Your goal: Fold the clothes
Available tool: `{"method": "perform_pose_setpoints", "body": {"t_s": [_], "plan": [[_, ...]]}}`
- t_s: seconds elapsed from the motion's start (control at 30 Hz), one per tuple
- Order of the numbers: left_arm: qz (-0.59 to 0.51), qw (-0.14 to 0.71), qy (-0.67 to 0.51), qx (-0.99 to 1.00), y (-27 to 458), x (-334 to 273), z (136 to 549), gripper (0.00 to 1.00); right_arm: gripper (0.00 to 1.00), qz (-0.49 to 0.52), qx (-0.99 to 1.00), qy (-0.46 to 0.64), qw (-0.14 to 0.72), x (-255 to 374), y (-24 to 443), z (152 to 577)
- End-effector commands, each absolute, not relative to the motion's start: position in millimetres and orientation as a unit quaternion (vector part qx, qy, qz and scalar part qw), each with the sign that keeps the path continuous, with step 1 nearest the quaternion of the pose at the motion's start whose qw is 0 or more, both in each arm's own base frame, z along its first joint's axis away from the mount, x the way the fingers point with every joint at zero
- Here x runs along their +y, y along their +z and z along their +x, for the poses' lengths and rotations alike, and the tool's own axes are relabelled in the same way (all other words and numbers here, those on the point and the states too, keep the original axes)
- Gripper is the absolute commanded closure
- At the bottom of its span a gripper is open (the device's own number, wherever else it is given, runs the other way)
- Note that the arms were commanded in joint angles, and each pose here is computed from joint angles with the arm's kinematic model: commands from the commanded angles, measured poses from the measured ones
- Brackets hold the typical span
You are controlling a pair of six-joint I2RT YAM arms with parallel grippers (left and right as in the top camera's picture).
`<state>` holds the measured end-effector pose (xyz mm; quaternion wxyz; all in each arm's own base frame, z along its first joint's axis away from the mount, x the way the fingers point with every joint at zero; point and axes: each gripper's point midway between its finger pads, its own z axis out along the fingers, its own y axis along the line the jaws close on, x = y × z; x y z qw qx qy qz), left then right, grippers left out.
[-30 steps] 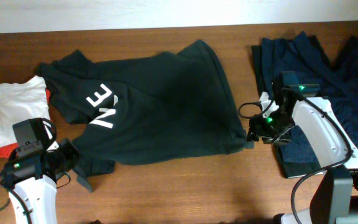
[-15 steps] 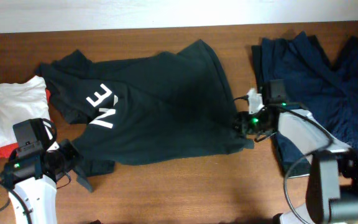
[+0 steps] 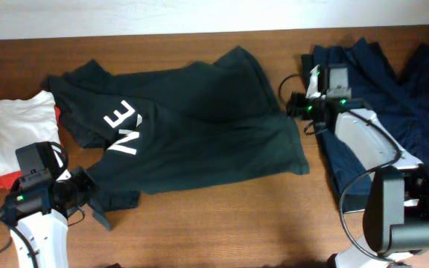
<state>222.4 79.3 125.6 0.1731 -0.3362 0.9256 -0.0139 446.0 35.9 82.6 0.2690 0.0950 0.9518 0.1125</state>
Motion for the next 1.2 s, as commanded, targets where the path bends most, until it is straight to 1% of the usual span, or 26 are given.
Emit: {"method": "perform_pose_setpoints", "body": {"t_s": [0.0, 0.03, 0.1, 0.13, 0.27, 0.33, 0.4, 0.47, 0.53, 0.57, 0.73, 0.77, 0.8, 0.87, 0.9, 0.93, 0.97, 1.07, 1.17], "plan": [[-0.331, 0.169, -0.015, 0.928, 123.9, 78.8, 220.6, 1.00, 0.01, 0.116, 0.964, 0.094, 0.222, 28.6, 77.2, 424.7], [-0.331, 0.169, -0.015, 0.928, 123.9, 78.8, 220.6, 0.99, 0.01, 0.119, 0.972, 0.088, 0.182, 28.3, 68.7, 406.1], [-0.331, 0.169, -0.014, 0.928, 123.9, 78.9, 220.7, 0.99, 0.01, 0.131, 0.986, 0.073, 0.071, 27.4, 53.5, 353.0], [-0.331, 0.169, -0.014, 0.928, 123.9, 78.9, 220.7, 0.99, 0.01, 0.138, 0.988, 0.067, 0.029, 27.2, 50.7, 332.4], [-0.331, 0.171, -0.014, 0.928, 124.2, 79.2, 221.2, 0.99, 0.01, 0.169, 0.981, 0.048, -0.081, 26.5, 50.8, 278.3], [-0.331, 0.171, -0.014, 0.928, 124.2, 79.2, 221.4, 0.99, 0.00, 0.170, 0.978, 0.065, -0.100, 33.6, 48.7, 269.0], [-0.331, 0.171, -0.014, 0.928, 124.2, 79.2, 221.4, 0.99, 0.06, 0.172, 0.975, 0.091, -0.107, 42.7, 40.9, 264.5], [-0.331, 0.171, -0.014, 0.928, 124.2, 79.2, 221.4, 0.99, 0.08, 0.173, 0.973, 0.108, -0.107, 48.5, 33.7, 262.6], [-0.331, 0.171, -0.015, 0.928, 124.2, 79.1, 221.3, 0.99, 0.09, 0.171, 0.973, 0.127, -0.090, 53.8, 17.7, 264.5], [-0.331, 0.171, -0.015, 0.928, 124.2, 79.2, 221.4, 0.99, 0.11, 0.170, 0.974, 0.129, -0.081, 53.5, 11.5, 265.9], [-0.331, 0.171, -0.015, 0.928, 124.2, 79.2, 221.4, 0.99, 0.14, 0.178, 0.974, 0.134, -0.049, 53.8, -4.0, 273.6], [-0.331, 0.171, -0.015, 0.928, 124.2, 79.2, 221.4, 0.99, 0.18, 0.177, 0.974, 0.136, -0.042, 53.8, -6.2, 276.0], [-0.331, 0.171, -0.014, 0.928, 124.2, 79.2, 221.4, 0.99, 0.24, 0.177, 0.974, 0.137, -0.038, 53.8, -7.3, 277.3], [-0.331, 0.171, -0.014, 0.928, 124.2, 79.1, 221.3, 0.99, 0.62, 0.176, 0.974, 0.138, -0.031, 53.8, -7.6, 280.7], [-0.331, 0.171, -0.015, 0.928, 124.2, 79.2, 221.4, 0.99, 0.77, 0.175, 0.975, 0.137, -0.027, 53.2, -7.7, 282.3], [-0.331, 0.171, -0.015, 0.928, 124.2, 79.1, 221.4, 0.99, 0.89, 0.176, 0.975, 0.136, -0.026, 52.5, -7.9, 282.7], [-0.331, 0.171, -0.014, 0.928, 124.2, 79.2, 221.4, 0.99, 0.96, 0.176, 0.975, 0.136, -0.024, 52.4, -7.9, 283.5], [-0.330, 0.173, -0.017, 0.928, 124.6, 78.8, 222.5, 0.99, 0.96, 0.171, 0.975, 0.138, -0.016, 52.5, -4.9, 288.8], [-0.327, 0.179, -0.028, 0.927, 126.7, 75.7, 226.4, 1.00, 0.96, 0.155, 0.980, 0.128, 0.002, 42.5, 18.7, 301.1]]}}
